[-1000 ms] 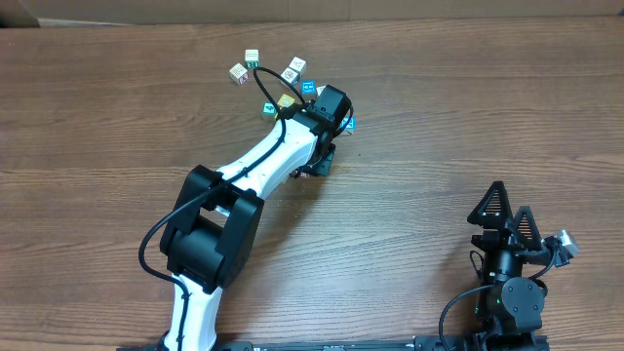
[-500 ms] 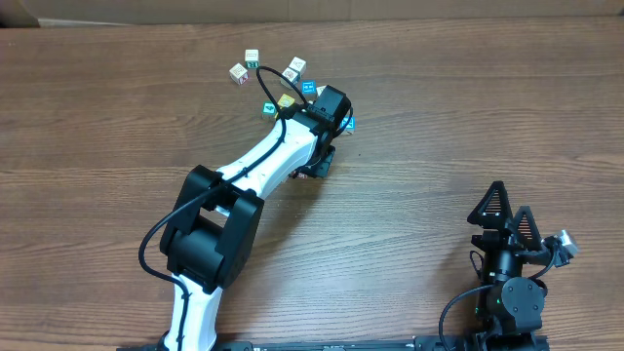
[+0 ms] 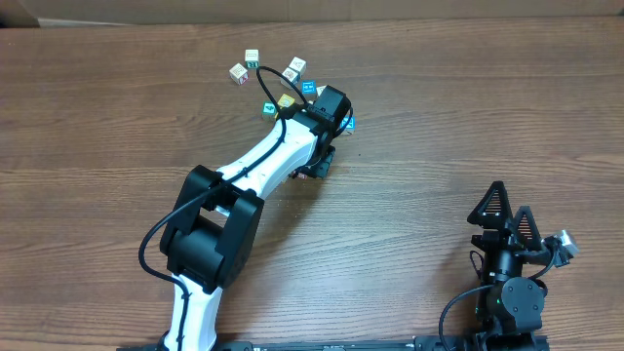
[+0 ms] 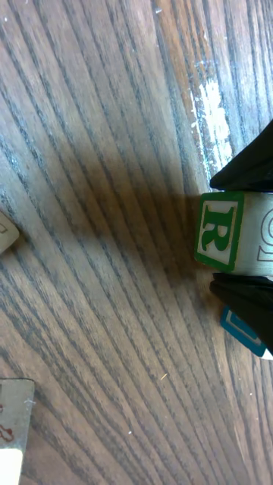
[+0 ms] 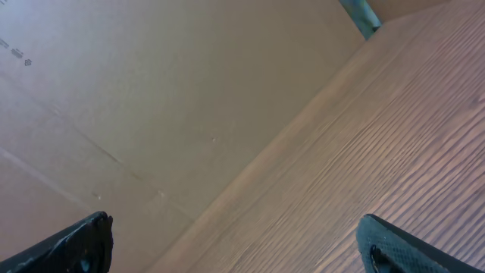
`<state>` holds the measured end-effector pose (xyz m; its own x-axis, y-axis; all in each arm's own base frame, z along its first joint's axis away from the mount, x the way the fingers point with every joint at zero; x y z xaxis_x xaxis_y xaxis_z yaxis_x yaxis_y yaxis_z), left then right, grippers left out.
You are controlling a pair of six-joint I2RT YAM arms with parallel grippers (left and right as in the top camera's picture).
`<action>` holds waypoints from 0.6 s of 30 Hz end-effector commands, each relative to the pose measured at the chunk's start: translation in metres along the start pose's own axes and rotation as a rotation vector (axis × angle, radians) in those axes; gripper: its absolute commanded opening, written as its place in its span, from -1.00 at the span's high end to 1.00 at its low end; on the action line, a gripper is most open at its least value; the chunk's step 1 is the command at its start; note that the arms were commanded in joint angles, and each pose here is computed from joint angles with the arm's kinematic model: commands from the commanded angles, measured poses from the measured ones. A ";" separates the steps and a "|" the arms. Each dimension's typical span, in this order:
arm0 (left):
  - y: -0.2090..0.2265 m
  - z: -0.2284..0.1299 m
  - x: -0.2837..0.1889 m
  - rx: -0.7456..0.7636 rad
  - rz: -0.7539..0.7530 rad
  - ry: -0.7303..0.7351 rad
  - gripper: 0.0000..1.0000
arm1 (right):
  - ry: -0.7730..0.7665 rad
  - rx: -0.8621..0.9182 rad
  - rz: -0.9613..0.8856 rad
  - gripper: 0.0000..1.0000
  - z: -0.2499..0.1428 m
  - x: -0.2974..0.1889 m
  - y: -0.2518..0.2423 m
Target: Form a circle
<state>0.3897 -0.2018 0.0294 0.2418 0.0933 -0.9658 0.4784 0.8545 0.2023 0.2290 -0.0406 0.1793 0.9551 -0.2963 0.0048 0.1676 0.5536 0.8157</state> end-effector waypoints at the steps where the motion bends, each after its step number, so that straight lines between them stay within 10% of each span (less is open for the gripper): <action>1: 0.004 -0.003 0.004 0.029 0.014 0.011 0.42 | -0.009 -0.001 -0.005 -1.00 0.000 0.000 -0.003; 18: 0.004 -0.003 0.004 0.048 0.014 0.014 0.38 | -0.009 -0.001 -0.005 -1.00 0.000 0.000 -0.003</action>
<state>0.3901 -0.2015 0.0296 0.2439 0.0955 -0.9651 0.5040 0.8377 0.2103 0.2290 -0.0406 0.1793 0.9551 -0.2963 0.0048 0.1677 0.5539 0.8155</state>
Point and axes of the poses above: each gripper's point midway between its finger pads, its own x axis out along the fingers, its own y axis along the line the jaws close on, z = x × y, the point moved 1 cm from there along -x, back along the fingers, and after that the axes turned 10 degrees about x, right-handed, at the moved point
